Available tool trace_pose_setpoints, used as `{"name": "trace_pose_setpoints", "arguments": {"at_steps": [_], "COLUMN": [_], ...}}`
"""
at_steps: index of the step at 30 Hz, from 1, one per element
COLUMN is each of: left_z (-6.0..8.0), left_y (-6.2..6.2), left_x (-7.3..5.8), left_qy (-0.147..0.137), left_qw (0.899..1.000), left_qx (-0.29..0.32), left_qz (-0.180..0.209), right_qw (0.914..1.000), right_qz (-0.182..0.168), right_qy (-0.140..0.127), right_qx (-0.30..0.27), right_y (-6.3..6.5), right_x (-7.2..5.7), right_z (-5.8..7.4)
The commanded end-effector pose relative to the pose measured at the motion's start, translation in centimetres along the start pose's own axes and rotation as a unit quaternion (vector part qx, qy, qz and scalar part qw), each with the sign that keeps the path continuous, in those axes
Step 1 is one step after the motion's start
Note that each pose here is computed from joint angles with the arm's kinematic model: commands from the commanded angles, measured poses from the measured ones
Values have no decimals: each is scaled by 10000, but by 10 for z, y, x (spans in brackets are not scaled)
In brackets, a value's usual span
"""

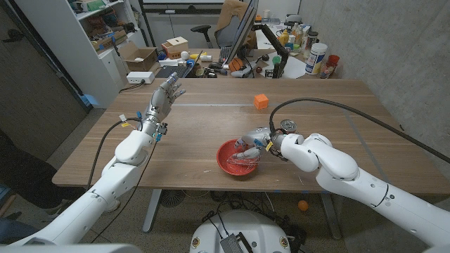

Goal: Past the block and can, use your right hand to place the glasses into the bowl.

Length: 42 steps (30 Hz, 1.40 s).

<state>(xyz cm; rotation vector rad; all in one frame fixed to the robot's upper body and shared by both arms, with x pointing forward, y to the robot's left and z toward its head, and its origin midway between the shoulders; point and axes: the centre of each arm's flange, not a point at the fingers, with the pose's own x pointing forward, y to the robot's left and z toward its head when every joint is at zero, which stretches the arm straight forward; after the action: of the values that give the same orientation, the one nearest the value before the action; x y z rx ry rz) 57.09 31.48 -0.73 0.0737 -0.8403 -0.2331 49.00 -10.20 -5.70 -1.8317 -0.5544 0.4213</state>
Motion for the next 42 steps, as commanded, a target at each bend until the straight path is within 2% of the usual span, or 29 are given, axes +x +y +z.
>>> {"name": "trace_pose_setpoints", "arguments": {"at_steps": [1,17,42], "left_z": [0,-4,-3], "left_y": [1,4,6], "left_x": [0,-1,-6], "left_qy": [-3,16,-16], "left_qw": [10000,10000,9999], "left_qx": [-9,-41,-65], "left_qz": [3,31,79], "right_qw": [9998,9977,9934], "right_qz": [-182,-633,-1107], "right_qy": [-60,-113,-187], "right_qx": [-35,-194,-224], "right_y": [-6,-23,-43], "right_x": [0,-4,-7], "right_z": [-1,2,1]}}
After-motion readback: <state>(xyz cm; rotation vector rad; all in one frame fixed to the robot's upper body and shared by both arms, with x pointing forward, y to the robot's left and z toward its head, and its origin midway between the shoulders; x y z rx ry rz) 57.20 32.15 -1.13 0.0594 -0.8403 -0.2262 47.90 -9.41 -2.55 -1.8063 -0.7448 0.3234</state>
